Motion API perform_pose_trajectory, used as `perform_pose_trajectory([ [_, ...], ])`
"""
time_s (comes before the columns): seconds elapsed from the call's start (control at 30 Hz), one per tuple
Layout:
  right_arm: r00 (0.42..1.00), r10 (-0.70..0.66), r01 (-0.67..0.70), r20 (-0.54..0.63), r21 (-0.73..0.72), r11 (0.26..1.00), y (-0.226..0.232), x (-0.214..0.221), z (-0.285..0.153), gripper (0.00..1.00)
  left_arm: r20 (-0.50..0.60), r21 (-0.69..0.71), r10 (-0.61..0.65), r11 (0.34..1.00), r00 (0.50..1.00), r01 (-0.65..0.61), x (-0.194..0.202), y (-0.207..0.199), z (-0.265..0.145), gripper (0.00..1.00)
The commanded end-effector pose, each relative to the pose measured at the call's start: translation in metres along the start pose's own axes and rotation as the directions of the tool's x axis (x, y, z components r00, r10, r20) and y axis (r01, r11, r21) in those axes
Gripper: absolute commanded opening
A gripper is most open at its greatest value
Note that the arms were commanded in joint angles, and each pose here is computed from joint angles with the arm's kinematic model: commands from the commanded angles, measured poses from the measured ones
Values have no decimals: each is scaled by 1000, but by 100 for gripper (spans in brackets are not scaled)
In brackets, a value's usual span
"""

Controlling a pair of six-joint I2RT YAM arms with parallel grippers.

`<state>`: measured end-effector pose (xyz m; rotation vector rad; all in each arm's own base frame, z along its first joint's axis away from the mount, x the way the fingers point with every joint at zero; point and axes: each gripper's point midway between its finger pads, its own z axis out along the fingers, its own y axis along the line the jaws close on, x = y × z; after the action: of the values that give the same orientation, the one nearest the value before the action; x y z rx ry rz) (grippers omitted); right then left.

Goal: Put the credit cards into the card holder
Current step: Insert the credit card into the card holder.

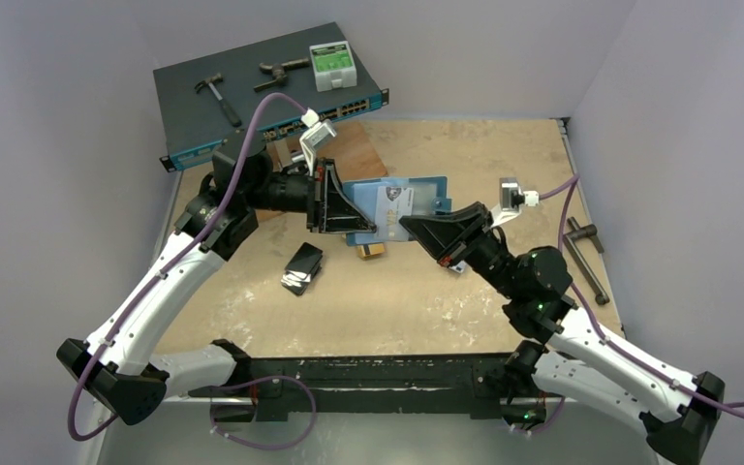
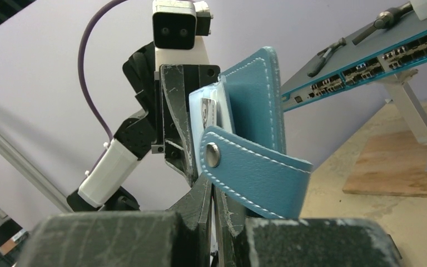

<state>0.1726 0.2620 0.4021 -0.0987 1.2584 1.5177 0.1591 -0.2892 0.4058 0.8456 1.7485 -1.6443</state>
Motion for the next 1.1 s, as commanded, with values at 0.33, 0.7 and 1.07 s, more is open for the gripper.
perform_pose_trajectory([
  [0.33,988,-51,60,-145,59,996,-21,28,14,0,18,129,108,986,994,-109,-5,-44,-9,24],
  [0.7,982,-32,41,-185,44,998,-15,43,21,0,22,122,96,988,995,-98,-5,-41,-8,23],
  [1.07,978,-117,148,-171,180,973,-19,13,-10,39,10,80,103,991,995,-103,-1,-31,-10,0],
])
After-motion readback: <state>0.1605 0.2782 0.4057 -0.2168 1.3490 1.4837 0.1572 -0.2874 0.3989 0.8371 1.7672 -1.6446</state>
